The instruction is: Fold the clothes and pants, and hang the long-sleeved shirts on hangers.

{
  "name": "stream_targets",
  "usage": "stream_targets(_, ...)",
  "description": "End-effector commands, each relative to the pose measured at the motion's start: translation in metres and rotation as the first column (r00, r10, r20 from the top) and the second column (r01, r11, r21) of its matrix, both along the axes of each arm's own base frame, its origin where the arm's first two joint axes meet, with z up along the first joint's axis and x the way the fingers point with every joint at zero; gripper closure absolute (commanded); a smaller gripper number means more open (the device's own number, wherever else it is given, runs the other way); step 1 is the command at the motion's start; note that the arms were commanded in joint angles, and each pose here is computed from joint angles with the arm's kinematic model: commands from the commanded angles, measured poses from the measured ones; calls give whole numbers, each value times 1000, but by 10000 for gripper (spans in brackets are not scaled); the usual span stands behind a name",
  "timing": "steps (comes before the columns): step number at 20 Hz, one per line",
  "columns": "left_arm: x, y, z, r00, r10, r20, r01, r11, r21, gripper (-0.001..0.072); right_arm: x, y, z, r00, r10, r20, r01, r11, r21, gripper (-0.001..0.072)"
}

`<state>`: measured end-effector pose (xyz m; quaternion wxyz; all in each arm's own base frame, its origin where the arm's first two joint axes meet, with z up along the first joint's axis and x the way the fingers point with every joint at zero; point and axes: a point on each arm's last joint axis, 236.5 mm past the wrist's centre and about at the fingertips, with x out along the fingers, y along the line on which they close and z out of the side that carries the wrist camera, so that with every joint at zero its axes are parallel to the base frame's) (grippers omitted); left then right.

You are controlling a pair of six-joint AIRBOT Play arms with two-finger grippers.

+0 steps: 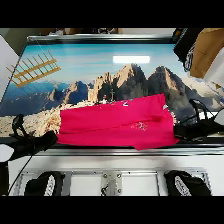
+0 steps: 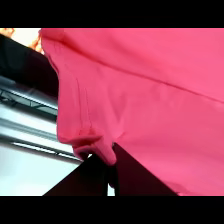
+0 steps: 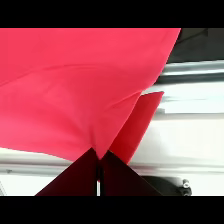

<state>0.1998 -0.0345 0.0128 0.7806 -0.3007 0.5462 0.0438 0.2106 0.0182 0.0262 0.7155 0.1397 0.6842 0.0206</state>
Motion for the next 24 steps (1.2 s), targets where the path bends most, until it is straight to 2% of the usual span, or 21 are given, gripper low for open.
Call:
stream_targets(1,42,11,7,1000,-19,16,19,1000,9,702,54,-10,8,998,-16,64,16,1000,-12,700)
stream_targets(11,146,28,-66,986,-53,-160,51,999,-17,701,216,-4,-31,962,-32,270,40,999,-26,700)
stream_targets(15,178,25,-87,982,-69,-174,67,998,-16,701,248,-5,-51,938,-80,338,89,996,-13,699)
stream_targets(19,197,11,-99,975,-115,-192,112,993,-22,683,264,6,-61,923,-143,357,129,990,63,676)
stream_targets(20,201,7,-98,975,-124,-183,123,992,-20,442,267,8,-60,919,-155,363,135,988,79,475)
stream_targets(21,208,3,-94,979,-130,-159,130,991,-11,189,270,10,-58,913,-165,374,140,986,93,139)
stream_targets(22,217,2,-85,983,-132,-127,133,991,-2,172,273,10,-53,907,-175,383,145,984,105,-8)
stream_targets(24,229,3,-55,988,-141,-64,142,990,12,172,278,1,-34,898,-161,409,132,986,100,-8)
